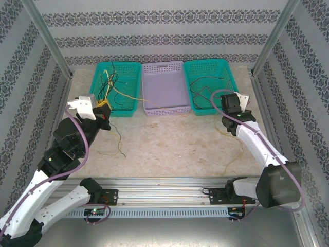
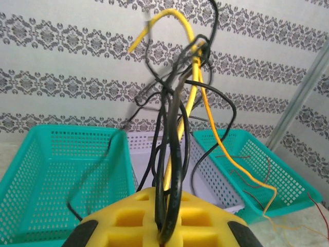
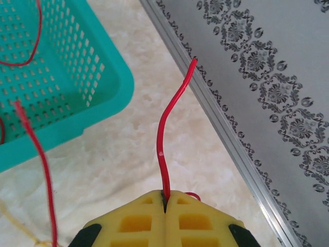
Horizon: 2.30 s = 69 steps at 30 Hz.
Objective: Untangle the cables
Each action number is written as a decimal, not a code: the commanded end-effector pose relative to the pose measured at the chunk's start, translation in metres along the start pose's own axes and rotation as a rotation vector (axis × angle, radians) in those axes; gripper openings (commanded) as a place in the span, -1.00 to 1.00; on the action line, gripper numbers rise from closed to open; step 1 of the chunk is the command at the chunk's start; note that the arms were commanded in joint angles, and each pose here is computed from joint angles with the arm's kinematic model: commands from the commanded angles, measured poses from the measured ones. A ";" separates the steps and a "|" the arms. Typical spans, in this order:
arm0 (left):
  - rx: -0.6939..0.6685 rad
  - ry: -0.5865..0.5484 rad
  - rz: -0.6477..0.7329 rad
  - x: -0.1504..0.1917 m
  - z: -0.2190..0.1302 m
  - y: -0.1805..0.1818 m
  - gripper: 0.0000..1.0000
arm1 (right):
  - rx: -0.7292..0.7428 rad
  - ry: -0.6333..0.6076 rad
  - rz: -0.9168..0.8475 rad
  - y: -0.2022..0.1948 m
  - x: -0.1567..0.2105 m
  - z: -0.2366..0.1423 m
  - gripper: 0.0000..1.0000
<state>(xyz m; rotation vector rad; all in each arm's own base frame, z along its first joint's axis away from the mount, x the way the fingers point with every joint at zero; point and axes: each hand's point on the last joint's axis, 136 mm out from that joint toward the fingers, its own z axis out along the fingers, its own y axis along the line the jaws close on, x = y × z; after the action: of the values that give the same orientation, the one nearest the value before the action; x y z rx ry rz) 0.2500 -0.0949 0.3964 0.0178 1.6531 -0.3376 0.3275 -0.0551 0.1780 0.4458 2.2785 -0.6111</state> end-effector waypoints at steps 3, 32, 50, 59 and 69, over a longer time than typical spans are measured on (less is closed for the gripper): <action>0.035 0.018 0.003 0.002 0.014 -0.011 -1.00 | -0.039 -0.119 0.043 0.004 -0.037 -0.030 -1.00; 0.230 0.177 -0.023 0.038 0.040 -0.053 -1.00 | -0.247 -0.523 0.070 0.040 -0.227 -0.137 -1.00; 0.305 0.269 -0.028 0.058 0.052 -0.072 -1.00 | -0.413 0.033 0.024 0.149 -0.145 0.016 -1.00; 0.317 0.293 -0.029 0.062 0.054 -0.075 -1.00 | -0.449 0.018 0.046 0.138 -0.136 0.003 -0.28; 0.326 0.330 -0.028 0.070 0.059 -0.079 -1.00 | -0.864 -0.162 0.016 0.161 -0.118 -0.115 0.20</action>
<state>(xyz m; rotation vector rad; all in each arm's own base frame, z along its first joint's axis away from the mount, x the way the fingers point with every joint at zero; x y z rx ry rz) 0.2827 -0.1953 0.3221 0.3127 1.9412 -0.6198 0.4371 0.0711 0.2676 0.1636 2.2146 0.1379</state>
